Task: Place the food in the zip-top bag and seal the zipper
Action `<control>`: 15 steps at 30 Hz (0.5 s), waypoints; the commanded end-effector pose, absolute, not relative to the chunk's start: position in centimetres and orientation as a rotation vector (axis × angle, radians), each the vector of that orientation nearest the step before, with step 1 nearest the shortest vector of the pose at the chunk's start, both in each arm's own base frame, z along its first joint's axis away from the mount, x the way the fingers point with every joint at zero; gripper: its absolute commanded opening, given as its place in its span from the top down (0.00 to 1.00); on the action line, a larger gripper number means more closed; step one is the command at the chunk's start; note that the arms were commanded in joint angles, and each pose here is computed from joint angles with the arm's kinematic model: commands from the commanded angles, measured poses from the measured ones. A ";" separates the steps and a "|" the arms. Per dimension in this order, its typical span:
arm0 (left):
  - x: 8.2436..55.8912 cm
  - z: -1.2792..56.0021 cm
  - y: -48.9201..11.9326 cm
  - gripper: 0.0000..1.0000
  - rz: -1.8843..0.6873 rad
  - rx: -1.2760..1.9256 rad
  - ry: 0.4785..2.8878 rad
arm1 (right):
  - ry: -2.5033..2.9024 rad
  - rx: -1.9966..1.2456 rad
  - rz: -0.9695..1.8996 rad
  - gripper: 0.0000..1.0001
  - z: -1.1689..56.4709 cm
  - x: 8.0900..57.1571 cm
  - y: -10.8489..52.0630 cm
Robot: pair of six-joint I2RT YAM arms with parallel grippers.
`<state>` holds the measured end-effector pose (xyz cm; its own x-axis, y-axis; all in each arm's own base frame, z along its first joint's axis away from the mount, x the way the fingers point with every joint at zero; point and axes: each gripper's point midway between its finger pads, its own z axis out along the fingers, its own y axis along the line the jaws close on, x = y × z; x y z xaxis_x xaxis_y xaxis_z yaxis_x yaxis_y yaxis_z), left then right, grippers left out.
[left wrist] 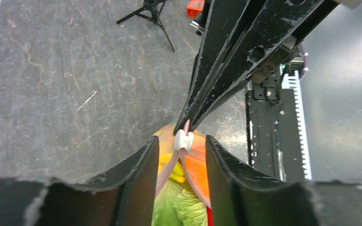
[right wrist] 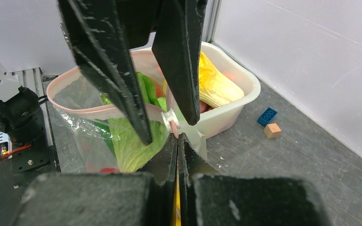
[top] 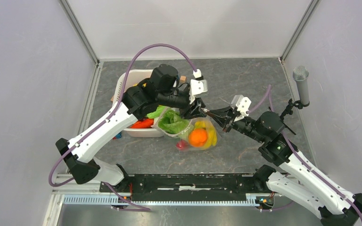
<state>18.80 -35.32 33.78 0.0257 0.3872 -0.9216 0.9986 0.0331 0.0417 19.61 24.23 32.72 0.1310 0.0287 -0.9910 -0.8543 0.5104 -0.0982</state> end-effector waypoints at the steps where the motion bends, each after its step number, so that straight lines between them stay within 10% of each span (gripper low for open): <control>1: 19.5 35.8 -34.8 0.56 -0.847 1.462 1.418 | 1.214 -0.801 0.775 1.00 35.5 19.1 24.0; 15: 19.5 35.8 -34.6 0.95 -0.827 1.472 1.404 | 1.230 -0.867 0.810 1.00 34.4 18.5 24.9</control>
<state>19.47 -34.93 33.31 0.0488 0.4171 -0.9076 0.9948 0.0612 0.0816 19.59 24.36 32.54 0.1268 0.0250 -0.9916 -0.8583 0.5038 -0.0971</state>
